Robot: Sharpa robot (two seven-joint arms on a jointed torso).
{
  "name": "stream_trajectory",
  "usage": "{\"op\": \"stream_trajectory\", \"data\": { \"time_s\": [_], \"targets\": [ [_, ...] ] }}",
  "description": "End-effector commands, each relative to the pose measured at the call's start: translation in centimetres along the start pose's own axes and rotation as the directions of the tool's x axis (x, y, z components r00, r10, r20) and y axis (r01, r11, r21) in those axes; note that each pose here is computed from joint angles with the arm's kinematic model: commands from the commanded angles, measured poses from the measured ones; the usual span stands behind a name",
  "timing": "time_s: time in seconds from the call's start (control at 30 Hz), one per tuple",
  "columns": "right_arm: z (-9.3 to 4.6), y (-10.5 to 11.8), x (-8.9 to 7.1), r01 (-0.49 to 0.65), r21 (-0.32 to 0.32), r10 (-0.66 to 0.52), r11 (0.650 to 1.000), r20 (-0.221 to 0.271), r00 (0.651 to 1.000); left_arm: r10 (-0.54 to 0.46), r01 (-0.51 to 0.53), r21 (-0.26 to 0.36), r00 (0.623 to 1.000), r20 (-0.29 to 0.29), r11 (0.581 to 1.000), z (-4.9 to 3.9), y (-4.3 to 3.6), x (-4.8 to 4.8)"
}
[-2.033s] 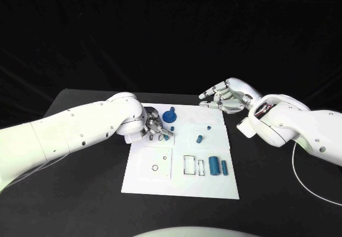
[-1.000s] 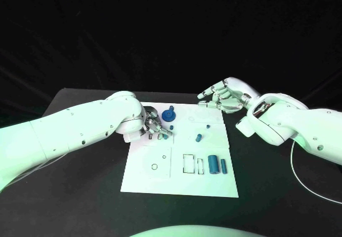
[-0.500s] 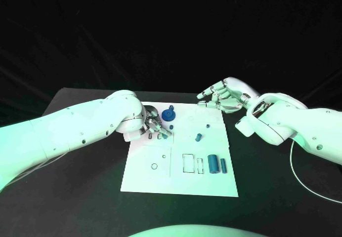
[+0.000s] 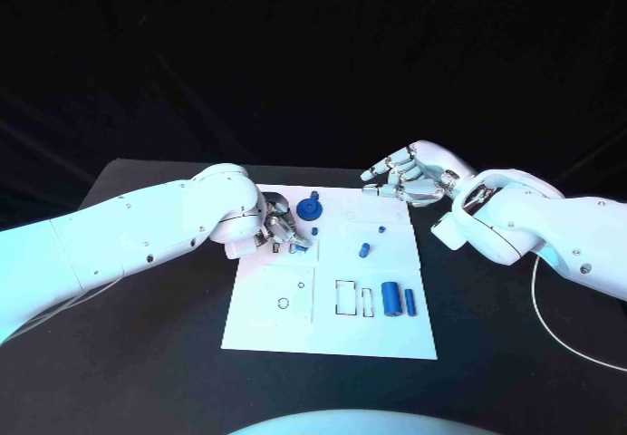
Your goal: Assemble the parts on the task board
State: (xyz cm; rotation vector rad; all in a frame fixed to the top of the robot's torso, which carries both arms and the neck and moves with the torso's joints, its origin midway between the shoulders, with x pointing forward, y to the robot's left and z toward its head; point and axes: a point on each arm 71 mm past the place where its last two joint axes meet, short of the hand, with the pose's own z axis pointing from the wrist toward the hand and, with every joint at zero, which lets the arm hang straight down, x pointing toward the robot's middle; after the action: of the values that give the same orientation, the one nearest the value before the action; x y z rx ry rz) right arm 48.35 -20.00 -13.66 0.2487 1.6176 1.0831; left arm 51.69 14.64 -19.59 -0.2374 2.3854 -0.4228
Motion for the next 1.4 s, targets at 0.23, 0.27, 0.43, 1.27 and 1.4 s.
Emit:
{"op": "stream_trajectory", "data": {
  "time_s": [0.23, 0.27, 0.43, 1.27, 1.4],
  "targets": [
    [0.02, -0.10, 0.36, 0.000, -0.001, 0.000, 1.000, -0.026, 1.000, -0.023, 0.023, 0.002, 1.000, 0.004, 1.000, -0.27, 0.85, -0.16],
    [0.02, -0.11, 0.38, 0.000, -0.001, 0.000, 1.000, -0.027, 1.000, -0.027, 0.027, 0.003, 1.000, 0.009, 1.000, -0.32, 0.93, -0.20],
    [0.02, -0.16, 0.43, 0.000, 0.000, 0.000, 1.000, -0.028, 1.000, -0.041, 0.041, 0.010, 0.999, 0.028, 0.999, -0.62, 1.18, -0.32],
    [0.06, -0.24, 0.69, -0.013, -0.010, 0.012, 1.000, -0.036, 0.999, 0.086, -0.084, -0.033, 0.994, 0.069, 0.996, -0.53, 1.03, -0.44],
    [0.06, -0.25, 0.70, -0.014, -0.012, 0.013, 1.000, -0.040, 0.999, 0.111, -0.109, -0.041, 0.992, 0.055, 0.993, -0.53, 1.12, -0.36]
  ]
}}
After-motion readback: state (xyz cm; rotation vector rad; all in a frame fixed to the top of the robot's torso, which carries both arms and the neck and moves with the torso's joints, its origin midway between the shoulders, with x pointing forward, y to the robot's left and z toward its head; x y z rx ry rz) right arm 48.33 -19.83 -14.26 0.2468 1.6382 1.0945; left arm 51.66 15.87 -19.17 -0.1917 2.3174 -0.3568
